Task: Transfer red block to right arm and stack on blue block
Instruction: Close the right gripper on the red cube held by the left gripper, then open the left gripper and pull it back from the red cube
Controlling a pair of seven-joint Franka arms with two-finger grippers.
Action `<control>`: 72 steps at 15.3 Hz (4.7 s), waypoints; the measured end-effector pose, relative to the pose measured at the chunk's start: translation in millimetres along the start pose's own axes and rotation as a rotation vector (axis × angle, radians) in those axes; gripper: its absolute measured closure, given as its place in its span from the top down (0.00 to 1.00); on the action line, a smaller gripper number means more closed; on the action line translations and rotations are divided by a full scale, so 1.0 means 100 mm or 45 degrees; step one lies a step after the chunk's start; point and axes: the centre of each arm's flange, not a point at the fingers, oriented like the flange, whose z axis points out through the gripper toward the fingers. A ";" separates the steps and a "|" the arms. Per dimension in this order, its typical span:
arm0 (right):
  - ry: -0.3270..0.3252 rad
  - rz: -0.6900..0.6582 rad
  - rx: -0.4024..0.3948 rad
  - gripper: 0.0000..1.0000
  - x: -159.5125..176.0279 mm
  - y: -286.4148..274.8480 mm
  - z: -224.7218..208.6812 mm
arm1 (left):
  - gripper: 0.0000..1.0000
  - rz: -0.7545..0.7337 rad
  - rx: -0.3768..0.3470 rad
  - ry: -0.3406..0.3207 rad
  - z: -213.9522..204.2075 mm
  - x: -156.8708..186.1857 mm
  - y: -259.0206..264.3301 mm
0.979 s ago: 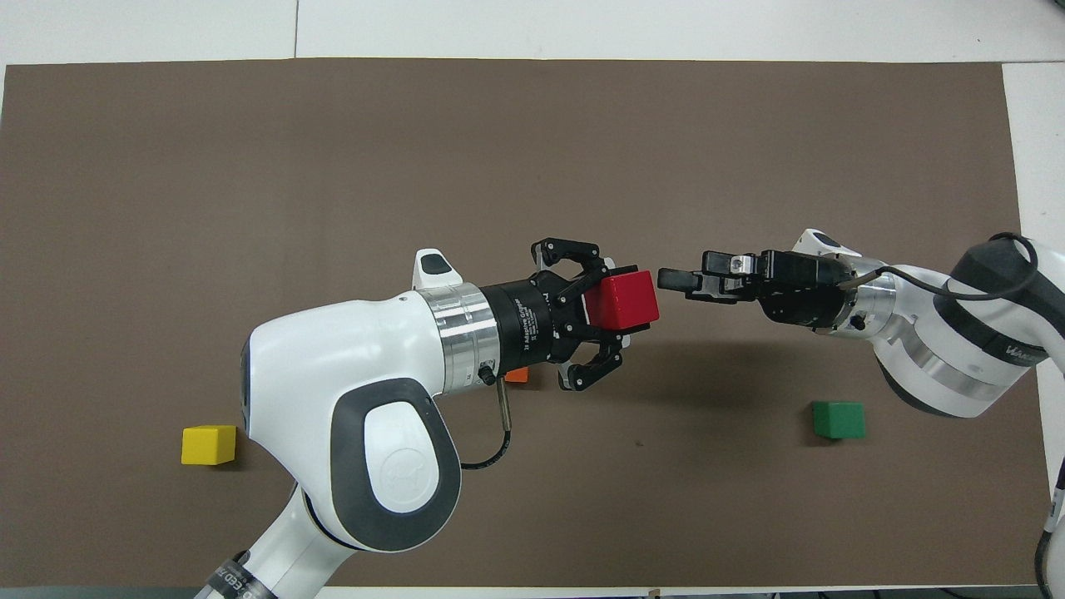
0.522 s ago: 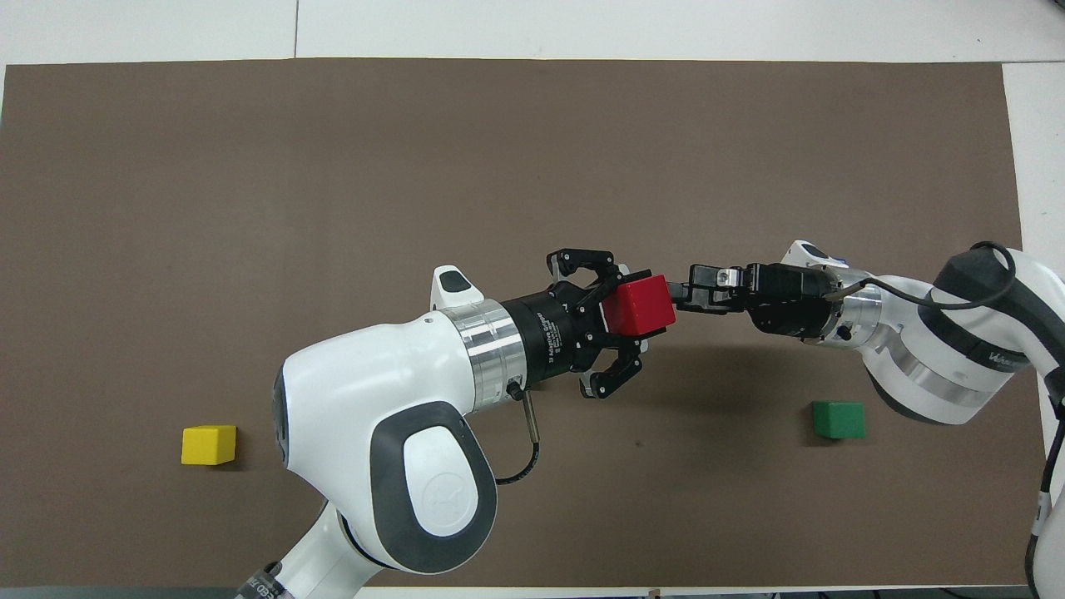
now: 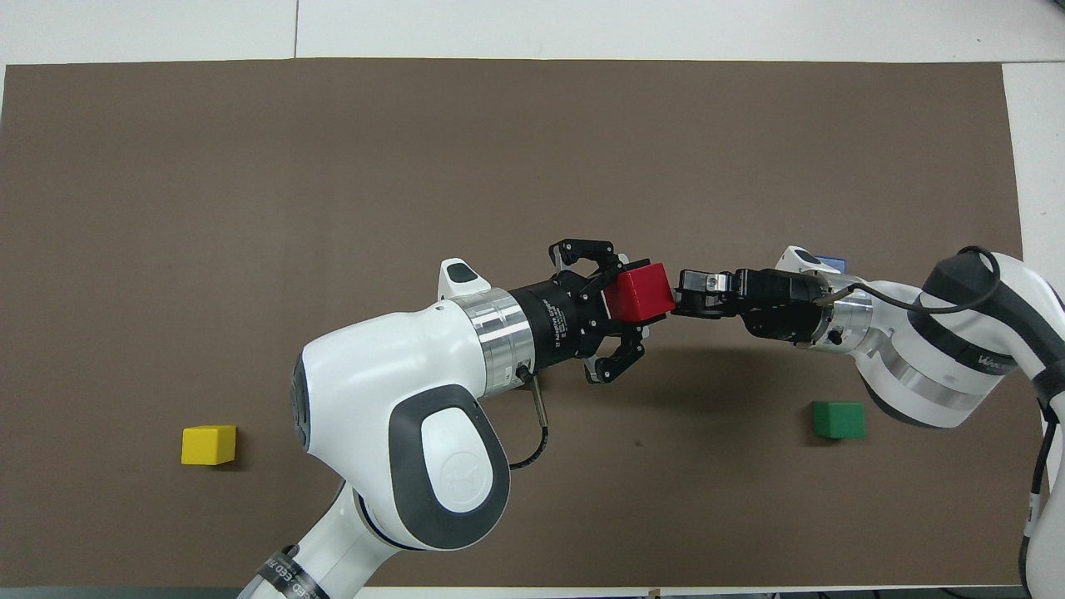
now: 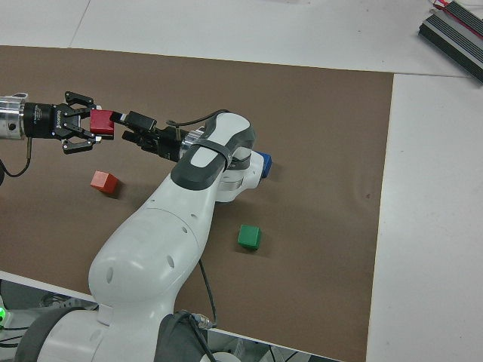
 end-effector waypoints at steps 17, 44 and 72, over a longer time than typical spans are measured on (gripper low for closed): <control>0.001 0.013 0.234 1.00 -0.12 0.21 0.30 | 0.54 -0.066 0.004 -0.033 0.03 0.00 -0.05; -0.015 -0.014 0.147 1.00 0.00 0.32 0.29 | 0.54 -0.067 0.027 -0.014 0.10 0.06 -0.14; -0.018 -0.017 0.112 0.59 0.02 0.33 0.16 | 0.63 -0.061 -0.041 0.013 0.10 0.10 -0.16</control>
